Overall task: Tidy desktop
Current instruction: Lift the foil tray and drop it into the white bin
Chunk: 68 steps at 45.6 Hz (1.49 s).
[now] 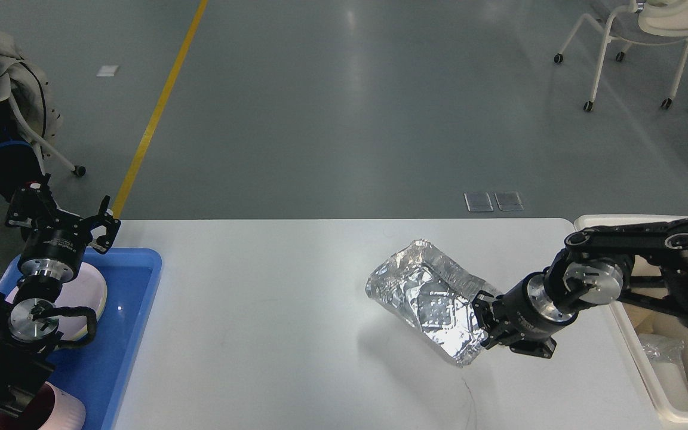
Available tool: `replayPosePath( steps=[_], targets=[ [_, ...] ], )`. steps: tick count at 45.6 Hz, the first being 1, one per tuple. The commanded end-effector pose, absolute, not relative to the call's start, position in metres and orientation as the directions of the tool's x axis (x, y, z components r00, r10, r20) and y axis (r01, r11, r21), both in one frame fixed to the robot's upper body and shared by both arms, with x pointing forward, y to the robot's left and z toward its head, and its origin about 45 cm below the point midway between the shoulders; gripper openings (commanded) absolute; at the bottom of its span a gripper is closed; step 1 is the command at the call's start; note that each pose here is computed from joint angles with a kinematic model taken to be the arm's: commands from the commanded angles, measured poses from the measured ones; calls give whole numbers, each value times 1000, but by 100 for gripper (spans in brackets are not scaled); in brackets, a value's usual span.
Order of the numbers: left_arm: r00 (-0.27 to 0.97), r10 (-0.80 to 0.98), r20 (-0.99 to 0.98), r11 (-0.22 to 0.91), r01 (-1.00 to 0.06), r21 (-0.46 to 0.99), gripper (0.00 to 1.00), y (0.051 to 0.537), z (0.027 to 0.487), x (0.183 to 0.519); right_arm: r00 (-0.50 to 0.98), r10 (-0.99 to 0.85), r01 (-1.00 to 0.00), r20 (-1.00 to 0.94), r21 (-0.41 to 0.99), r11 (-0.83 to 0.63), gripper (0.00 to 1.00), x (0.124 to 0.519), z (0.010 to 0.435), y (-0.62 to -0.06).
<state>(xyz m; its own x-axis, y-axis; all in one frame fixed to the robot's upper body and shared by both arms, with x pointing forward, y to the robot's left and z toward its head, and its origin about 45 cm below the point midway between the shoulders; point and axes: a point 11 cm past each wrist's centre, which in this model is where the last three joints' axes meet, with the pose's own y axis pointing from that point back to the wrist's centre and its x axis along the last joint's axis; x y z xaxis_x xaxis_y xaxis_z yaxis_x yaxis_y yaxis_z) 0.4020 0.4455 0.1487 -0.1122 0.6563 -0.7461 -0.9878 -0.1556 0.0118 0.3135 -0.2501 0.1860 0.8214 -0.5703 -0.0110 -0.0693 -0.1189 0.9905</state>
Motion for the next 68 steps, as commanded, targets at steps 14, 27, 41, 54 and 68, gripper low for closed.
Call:
replayPosePath(
  steps=[14,27,41,54,68],
  targets=[
    [-113,656,-746,-159,-987,11,98,446,149,402,980,-115,-163,160,987,-15,0,360,330,-211],
    [-113,656,-746,-159,-987,11,98,446,149,402,864,-418,-230,280,959,166,0,421,288,-320],
    [-113,656,-746,-158,-987,11,98,446,149,402,601,-654,-200,459,879,433,0,415,242,-483],
    [-114,657,-745,-158,-987,11,98,447,149,402,335,-708,-172,622,779,603,0,370,208,-569],
    [-113,656,-746,-158,-987,11,98,446,149,402,267,-636,-138,724,682,718,51,338,161,-580]
  ],
)
